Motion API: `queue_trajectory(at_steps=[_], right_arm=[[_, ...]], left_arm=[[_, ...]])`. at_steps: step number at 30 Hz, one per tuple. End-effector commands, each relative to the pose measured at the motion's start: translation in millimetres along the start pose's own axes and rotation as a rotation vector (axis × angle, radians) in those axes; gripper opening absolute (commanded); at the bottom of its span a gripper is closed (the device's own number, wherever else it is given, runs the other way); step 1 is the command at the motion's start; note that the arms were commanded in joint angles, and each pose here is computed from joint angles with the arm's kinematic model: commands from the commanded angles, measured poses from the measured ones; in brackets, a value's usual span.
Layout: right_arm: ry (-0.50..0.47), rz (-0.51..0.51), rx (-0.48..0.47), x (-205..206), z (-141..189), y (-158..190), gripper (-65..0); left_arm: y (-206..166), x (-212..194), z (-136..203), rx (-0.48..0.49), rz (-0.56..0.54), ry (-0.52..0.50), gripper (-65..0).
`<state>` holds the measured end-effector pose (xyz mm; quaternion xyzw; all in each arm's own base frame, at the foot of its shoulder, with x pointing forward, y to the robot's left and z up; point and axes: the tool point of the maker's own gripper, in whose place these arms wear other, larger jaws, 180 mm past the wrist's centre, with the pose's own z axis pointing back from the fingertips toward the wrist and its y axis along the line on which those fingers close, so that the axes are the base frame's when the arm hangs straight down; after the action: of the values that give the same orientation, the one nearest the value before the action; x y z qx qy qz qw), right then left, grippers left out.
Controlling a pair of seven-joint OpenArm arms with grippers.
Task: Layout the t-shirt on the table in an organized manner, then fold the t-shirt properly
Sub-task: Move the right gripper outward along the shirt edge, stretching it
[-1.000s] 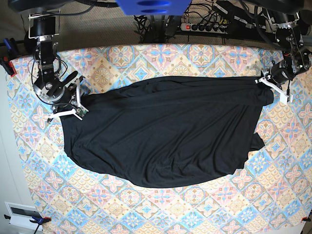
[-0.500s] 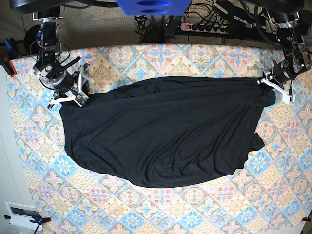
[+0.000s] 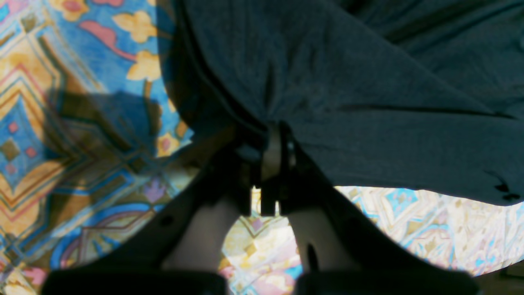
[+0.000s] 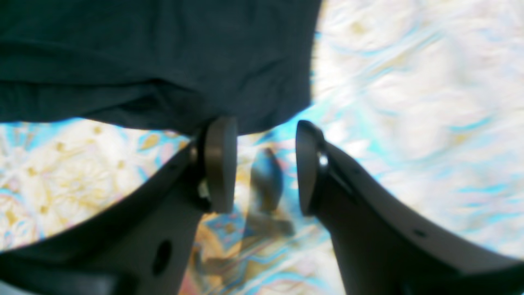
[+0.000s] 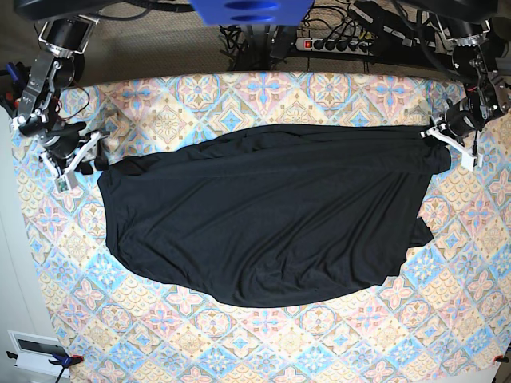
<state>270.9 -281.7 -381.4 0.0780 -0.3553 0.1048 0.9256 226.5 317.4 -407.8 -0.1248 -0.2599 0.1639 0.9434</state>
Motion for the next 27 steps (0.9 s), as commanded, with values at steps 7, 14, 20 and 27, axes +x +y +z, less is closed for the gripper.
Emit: queue_trajectory(at_steps=[7, 14, 20, 27], right_arm=[[-0.036, -0.045, 0.028, 3, -5, 2, -42.6], [-0.003, -0.099, 0.072, -14, -19, 17, -42.6], [-0.019, -0.113, 0.088, -9, -25, 24, -42.6], [-0.043, -0.109, 0.089, 2, -27, 24, -42.6]], left_arm=[[2, 14, 6, 0.006, -0.019, -0.036, -65.0], [2, 14, 6, 0.006, -0.019, -0.036, -65.0], [2, 14, 6, 0.006, -0.019, -0.036, -65.0], [2, 14, 6, 0.005, -0.020, -0.033, -65.0]])
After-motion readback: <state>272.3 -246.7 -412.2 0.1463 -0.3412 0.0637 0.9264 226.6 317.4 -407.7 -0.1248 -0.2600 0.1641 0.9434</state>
